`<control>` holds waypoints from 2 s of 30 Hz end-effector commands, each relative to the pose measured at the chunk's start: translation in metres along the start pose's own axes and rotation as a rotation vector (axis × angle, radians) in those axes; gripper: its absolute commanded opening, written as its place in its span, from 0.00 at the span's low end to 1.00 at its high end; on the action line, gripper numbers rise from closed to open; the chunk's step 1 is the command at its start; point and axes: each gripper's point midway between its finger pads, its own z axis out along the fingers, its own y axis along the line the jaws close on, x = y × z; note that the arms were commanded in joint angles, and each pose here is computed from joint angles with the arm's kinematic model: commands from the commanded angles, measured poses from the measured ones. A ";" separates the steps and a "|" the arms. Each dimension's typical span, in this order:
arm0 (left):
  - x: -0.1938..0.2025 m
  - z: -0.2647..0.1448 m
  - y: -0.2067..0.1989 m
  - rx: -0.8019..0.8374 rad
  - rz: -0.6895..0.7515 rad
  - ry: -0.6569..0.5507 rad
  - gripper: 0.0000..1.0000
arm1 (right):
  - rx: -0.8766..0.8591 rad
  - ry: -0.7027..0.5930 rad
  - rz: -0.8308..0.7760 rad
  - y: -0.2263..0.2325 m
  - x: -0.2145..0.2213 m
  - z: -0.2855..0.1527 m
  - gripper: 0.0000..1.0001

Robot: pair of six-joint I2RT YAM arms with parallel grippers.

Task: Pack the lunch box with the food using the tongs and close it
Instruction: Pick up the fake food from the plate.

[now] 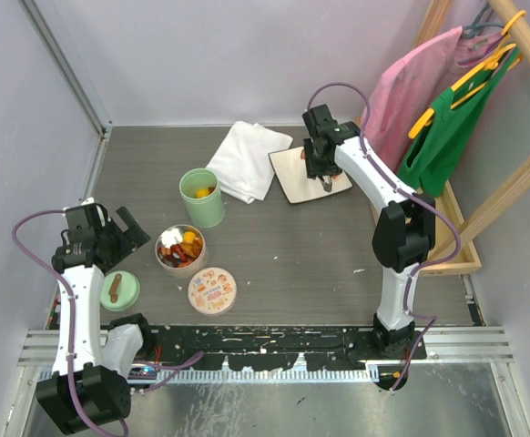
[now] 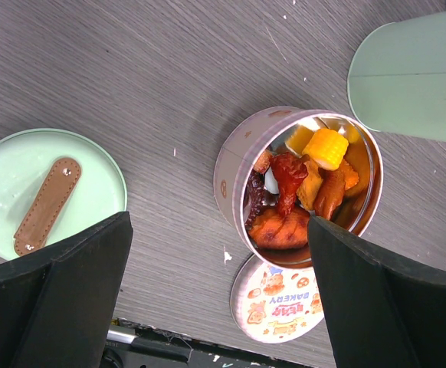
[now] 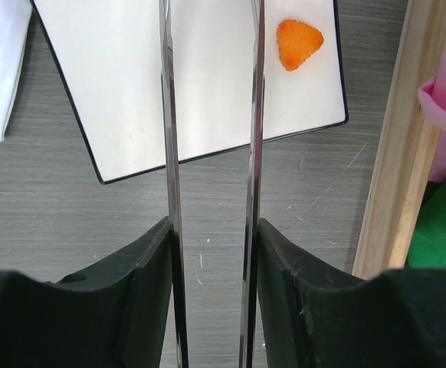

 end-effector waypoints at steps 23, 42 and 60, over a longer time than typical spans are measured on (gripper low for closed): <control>-0.013 -0.004 -0.007 0.026 0.014 -0.051 0.98 | -0.083 -0.028 0.037 0.006 -0.043 0.030 0.52; -0.014 -0.005 -0.008 0.031 0.015 -0.056 0.98 | -0.068 0.033 0.013 0.009 -0.034 0.056 0.46; -0.014 -0.005 -0.008 0.030 0.015 -0.054 0.98 | -0.096 0.007 0.009 0.006 -0.019 0.014 0.35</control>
